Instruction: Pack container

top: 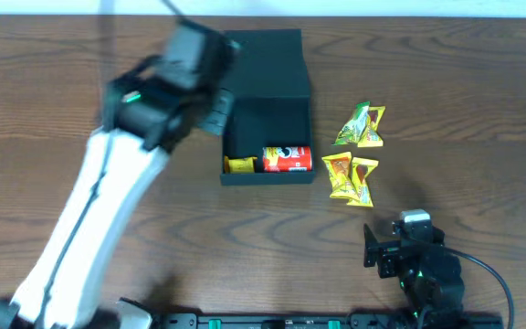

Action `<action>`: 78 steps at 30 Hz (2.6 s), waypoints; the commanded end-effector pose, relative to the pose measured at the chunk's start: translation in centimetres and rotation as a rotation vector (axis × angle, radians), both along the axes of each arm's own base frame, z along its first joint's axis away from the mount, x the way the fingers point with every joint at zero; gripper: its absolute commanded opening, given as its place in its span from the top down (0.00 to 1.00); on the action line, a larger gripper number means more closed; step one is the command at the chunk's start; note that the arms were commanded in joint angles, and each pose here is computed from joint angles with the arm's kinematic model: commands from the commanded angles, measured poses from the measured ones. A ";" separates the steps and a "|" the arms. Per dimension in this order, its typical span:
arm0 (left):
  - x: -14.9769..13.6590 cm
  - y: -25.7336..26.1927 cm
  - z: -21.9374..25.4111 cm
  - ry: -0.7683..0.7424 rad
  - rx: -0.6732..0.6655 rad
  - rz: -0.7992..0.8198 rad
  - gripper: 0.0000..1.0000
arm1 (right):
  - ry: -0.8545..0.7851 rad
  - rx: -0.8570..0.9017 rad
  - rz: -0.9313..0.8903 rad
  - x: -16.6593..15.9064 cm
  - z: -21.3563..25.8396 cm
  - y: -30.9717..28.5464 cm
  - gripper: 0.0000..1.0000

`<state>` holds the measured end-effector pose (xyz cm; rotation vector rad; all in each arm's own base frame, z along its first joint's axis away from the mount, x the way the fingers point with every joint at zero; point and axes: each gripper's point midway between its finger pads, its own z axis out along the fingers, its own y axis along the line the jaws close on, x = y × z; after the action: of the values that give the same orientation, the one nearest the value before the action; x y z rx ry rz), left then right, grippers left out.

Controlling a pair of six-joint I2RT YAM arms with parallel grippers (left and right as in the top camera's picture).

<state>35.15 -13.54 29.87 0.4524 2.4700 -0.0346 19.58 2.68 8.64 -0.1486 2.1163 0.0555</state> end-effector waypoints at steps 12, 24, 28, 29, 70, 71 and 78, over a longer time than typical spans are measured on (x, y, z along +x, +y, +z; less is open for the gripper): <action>-3.2 1.9 3.1 0.000 -0.148 0.016 0.94 | 0.009 0.006 -0.016 0.0 -0.5 -0.2 0.01; -3.9 0.5 3.2 0.034 -0.215 -0.039 0.21 | -0.022 0.802 0.169 0.1 6.9 8.1 0.01; -3.9 -0.1 3.4 0.033 -0.241 -0.055 0.04 | 0.115 1.108 0.083 -0.4 7.8 9.0 0.01; -3.8 -0.1 3.4 0.029 -0.242 -0.055 0.04 | 0.110 1.152 0.070 -0.2 8.4 8.9 0.01; 1.1 2.8 -4.7 0.255 -0.166 0.085 0.05 | 0.976 0.334 -0.383 22.0 -1.7 5.5 0.32; 1.2 2.8 -4.9 0.260 -0.166 0.086 0.05 | 0.984 0.329 -0.386 21.9 -2.0 5.4 0.33; 1.2 2.7 -5.1 0.265 -0.166 0.085 0.05 | 1.046 0.339 -0.405 21.3 -3.8 5.8 0.37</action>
<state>36.18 -11.05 24.96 0.2957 2.7082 -0.2814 40.73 7.94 5.72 0.6174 3.0611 0.3032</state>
